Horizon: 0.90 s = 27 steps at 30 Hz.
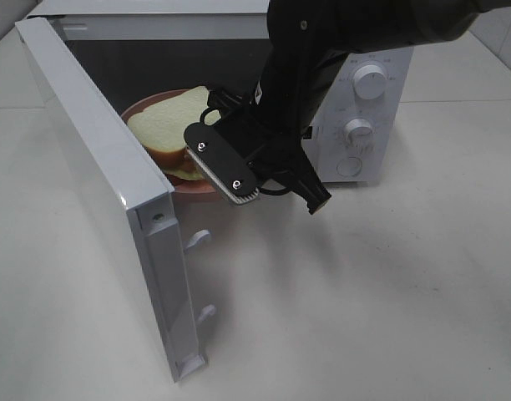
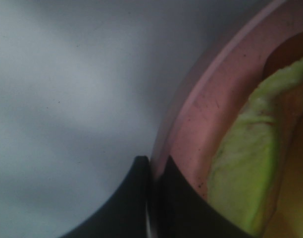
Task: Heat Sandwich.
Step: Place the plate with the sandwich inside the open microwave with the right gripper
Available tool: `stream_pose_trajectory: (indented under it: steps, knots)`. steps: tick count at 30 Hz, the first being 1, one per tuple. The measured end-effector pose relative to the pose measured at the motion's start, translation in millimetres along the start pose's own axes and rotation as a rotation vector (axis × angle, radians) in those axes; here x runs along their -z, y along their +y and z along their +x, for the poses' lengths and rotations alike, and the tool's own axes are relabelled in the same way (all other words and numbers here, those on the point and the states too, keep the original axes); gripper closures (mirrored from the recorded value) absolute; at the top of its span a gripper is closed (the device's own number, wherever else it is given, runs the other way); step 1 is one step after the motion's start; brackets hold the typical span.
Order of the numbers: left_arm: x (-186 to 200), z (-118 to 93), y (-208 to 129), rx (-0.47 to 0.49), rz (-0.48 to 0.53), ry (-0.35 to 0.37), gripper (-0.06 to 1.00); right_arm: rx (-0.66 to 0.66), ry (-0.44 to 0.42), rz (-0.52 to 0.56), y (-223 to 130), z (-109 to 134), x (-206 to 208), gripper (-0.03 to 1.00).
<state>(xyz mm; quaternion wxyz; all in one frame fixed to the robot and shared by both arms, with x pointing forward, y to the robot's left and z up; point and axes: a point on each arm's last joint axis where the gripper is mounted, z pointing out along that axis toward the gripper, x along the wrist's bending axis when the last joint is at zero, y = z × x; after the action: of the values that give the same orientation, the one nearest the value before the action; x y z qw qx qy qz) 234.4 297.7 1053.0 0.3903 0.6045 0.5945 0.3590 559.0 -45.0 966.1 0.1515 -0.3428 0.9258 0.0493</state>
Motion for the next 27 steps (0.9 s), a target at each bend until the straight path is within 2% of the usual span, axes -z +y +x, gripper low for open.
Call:
stream_pose_trajectory:
  steps: [14,27]
  knots:
    - [0,0,0,0.000,0.000,0.000,-0.05,-0.064,0.029,0.036,-4,-22,-9,0.93]
    - [0,0,0,0.000,0.000,0.000,-0.05,-0.111,0.014,0.056,-8,-40,-18,0.93]
